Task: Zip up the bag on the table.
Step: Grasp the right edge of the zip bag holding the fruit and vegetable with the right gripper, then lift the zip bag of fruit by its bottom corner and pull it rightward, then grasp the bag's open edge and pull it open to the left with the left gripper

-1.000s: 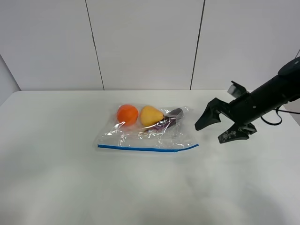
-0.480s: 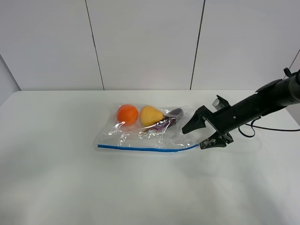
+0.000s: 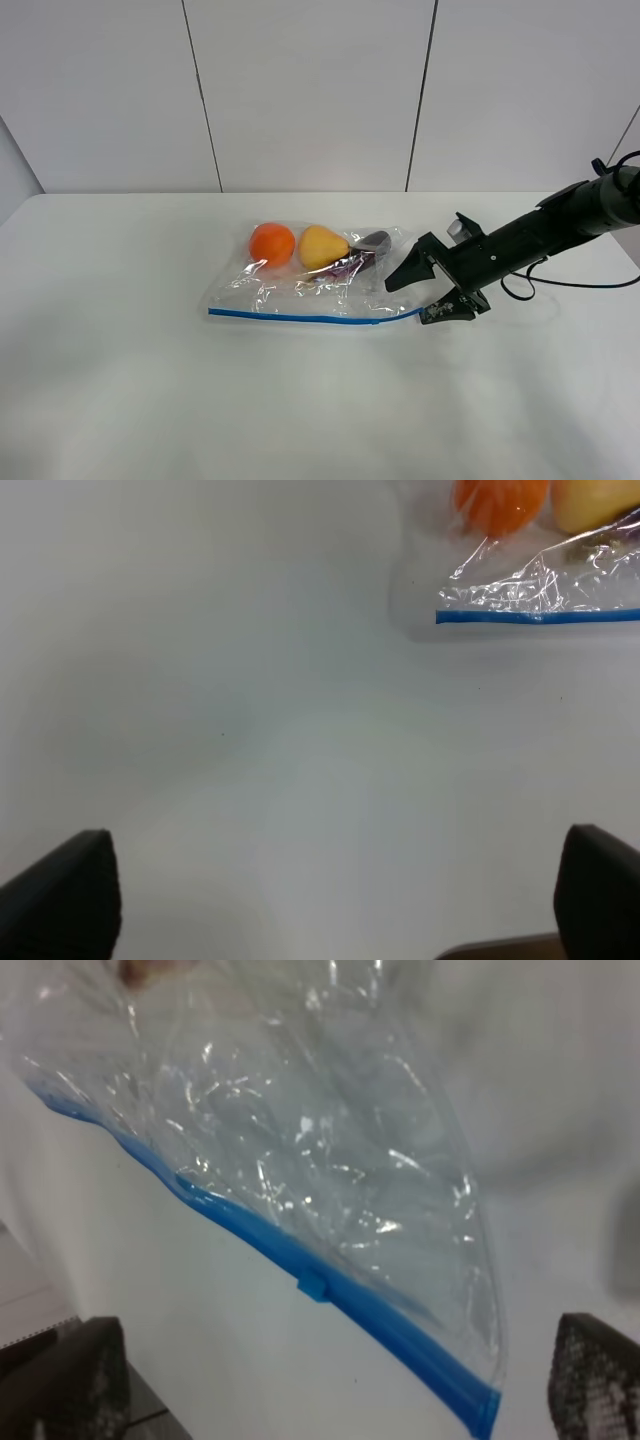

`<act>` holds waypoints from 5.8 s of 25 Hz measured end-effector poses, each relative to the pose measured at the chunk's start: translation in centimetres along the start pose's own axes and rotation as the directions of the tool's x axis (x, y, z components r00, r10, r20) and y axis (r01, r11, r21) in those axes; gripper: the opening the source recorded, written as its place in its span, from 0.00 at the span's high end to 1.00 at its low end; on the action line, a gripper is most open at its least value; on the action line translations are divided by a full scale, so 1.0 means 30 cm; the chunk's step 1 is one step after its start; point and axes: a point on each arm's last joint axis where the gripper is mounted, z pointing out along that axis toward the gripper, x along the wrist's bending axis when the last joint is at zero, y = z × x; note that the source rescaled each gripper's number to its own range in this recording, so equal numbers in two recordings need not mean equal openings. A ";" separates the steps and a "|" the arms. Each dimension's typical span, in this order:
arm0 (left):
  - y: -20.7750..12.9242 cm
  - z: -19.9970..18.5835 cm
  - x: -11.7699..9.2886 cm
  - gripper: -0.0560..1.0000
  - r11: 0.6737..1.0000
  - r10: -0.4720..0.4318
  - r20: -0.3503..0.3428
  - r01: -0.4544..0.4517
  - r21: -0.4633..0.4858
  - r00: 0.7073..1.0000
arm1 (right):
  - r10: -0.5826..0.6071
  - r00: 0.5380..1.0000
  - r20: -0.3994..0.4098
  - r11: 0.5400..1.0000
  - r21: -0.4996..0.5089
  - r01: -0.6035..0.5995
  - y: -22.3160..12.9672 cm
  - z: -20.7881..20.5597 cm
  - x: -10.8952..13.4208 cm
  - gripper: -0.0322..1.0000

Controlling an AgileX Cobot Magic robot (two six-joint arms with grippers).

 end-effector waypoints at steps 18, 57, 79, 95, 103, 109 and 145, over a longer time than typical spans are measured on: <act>0.000 0.000 0.000 0.00 1.000 0.000 0.000 0.000 0.000 1.000 | -0.005 1.000 -0.021 1.000 -0.017 0.004 0.006 0.003 0.003 0.09; 0.000 0.000 0.000 0.00 1.000 0.000 0.000 0.000 0.001 1.000 | 0.001 0.999 -0.045 0.998 0.056 0.001 -0.014 0.037 -0.029 0.97; 0.000 0.000 0.000 0.00 1.000 0.000 0.000 0.000 0.001 1.000 | -0.024 0.968 -0.251 0.999 -0.044 0.014 0.013 -0.011 0.076 0.97; 0.000 0.000 0.000 0.00 1.000 0.000 0.000 0.000 0.000 1.000 | -0.042 0.961 -0.272 0.996 -0.091 0.018 0.022 -0.045 0.118 0.97; 0.001 0.000 0.000 0.00 1.000 0.000 0.000 0.000 -0.004 1.000 | -0.041 0.961 -0.274 0.996 -0.093 0.016 0.022 -0.045 0.118 0.97; 0.100 0.005 0.007 0.00 0.999 -0.007 0.000 0.007 0.031 1.000 | -0.033 0.961 -0.274 0.996 -0.091 0.009 0.022 -0.045 0.118 0.97; 0.524 0.807 0.017 0.00 0.358 0.933 -0.011 -0.932 -0.056 0.359 | -0.026 0.961 -0.275 0.996 -0.089 0.001 0.022 -0.045 0.118 0.97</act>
